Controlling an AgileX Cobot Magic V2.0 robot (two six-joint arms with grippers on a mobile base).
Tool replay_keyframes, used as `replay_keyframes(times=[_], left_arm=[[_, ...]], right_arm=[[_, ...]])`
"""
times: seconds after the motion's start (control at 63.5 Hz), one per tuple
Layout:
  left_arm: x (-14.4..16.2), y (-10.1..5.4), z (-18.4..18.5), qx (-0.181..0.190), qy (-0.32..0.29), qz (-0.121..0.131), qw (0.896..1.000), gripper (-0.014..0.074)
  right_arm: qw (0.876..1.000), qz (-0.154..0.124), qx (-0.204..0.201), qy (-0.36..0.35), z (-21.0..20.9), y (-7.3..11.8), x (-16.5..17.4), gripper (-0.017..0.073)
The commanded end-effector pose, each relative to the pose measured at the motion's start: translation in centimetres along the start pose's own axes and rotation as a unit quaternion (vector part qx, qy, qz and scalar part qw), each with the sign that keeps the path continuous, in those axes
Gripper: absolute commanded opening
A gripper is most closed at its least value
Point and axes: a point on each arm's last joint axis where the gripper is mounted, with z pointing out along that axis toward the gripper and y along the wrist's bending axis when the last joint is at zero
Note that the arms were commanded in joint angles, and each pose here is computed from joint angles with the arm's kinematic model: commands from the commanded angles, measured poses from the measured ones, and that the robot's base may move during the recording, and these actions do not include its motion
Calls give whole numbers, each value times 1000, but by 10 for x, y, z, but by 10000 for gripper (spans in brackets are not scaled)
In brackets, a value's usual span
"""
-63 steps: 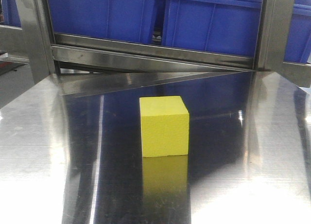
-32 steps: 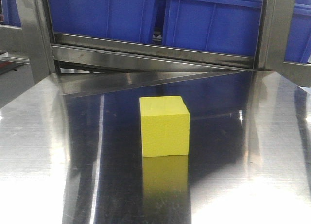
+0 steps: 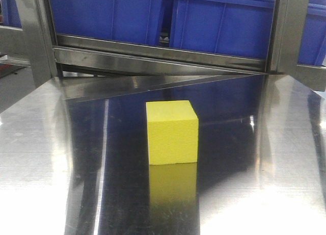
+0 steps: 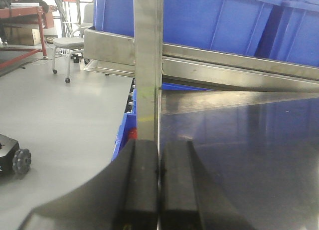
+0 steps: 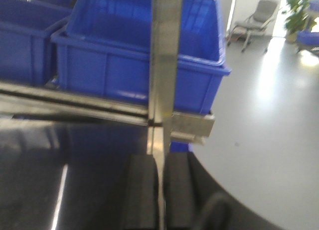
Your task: Place yellow foam block on left shelf second layer
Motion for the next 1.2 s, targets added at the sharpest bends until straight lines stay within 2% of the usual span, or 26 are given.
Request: replay_keyframes(times=[0.0,0.079,0.142,0.331,0.488,0.599,0.677,0.74,1.008,1.182], left_arm=[[1,-1,0,8,-33,-6,999,136],[1,-1,0,8,-33,-6,999,136],[1,-1,0,8,-33,-6,999,136],[1,-1,0,8,-33,-6,999,136],[1,-1,0,8,-33,-6,999,136],[1,-1,0,8,-33,-6,999,136],[1,-1,0,8,-33,-6,999,136],[1,-1,0,8,-33,-6,999,136],[1,-1,0,8,-33,-6,999,136],[1,-1,0,8,-33,-6,999,136]], right_arm=[[1000,-8,-14,-4,9,1,-24,388],[999,-10,-30,36,20,4,-30,551],[996,-14,-40,82,30,7,-31,645],[974,-36,-76,209,69,20,-34,612],[949,-57,-132,280,97,46,-39,612],[929,-26,-158,332,118,75,-41,612],[911,8,-153,382,133,98,-37,612],[900,18,-149,408,144,117,-35,612],[881,-1,-189,434,166,202,-28,612],[877,-14,-192,440,172,236,-18,612]])
